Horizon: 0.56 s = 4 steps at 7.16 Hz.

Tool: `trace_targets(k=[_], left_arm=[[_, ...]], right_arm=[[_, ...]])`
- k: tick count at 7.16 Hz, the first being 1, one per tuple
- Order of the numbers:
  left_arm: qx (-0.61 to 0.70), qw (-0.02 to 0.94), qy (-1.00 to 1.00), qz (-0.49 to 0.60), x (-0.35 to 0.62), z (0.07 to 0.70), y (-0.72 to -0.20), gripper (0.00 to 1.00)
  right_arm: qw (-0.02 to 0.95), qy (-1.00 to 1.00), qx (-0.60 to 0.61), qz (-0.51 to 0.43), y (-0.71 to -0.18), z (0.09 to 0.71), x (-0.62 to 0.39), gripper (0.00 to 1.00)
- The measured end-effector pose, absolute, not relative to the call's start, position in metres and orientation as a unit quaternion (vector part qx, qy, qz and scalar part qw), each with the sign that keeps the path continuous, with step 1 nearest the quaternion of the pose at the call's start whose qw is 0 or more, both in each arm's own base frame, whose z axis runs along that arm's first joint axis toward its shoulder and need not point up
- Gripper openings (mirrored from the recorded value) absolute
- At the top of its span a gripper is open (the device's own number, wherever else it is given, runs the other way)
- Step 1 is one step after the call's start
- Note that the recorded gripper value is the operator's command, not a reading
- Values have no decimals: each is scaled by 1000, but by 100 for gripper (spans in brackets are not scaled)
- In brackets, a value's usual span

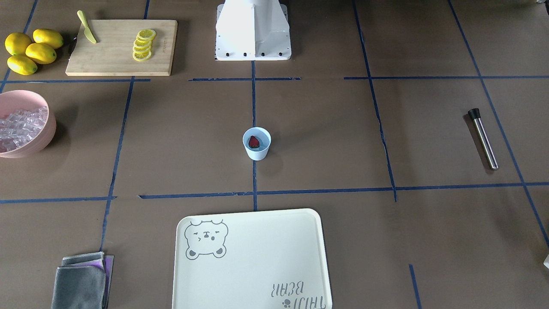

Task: Mash ice and strawberries in cup

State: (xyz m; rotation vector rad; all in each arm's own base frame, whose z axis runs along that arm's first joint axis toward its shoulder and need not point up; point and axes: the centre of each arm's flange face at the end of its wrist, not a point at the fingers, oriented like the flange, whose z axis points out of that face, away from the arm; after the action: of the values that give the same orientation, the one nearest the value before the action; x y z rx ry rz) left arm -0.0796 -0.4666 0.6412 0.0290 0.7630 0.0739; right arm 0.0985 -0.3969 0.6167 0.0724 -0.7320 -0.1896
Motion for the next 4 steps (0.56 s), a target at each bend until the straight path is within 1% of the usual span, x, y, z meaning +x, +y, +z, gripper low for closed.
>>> trace_targets(k=[4], left_arm=[[10,927,372,36,-79,645,-460,100]], right_arm=[[929,-358,35,-92,-397,616,98,100]])
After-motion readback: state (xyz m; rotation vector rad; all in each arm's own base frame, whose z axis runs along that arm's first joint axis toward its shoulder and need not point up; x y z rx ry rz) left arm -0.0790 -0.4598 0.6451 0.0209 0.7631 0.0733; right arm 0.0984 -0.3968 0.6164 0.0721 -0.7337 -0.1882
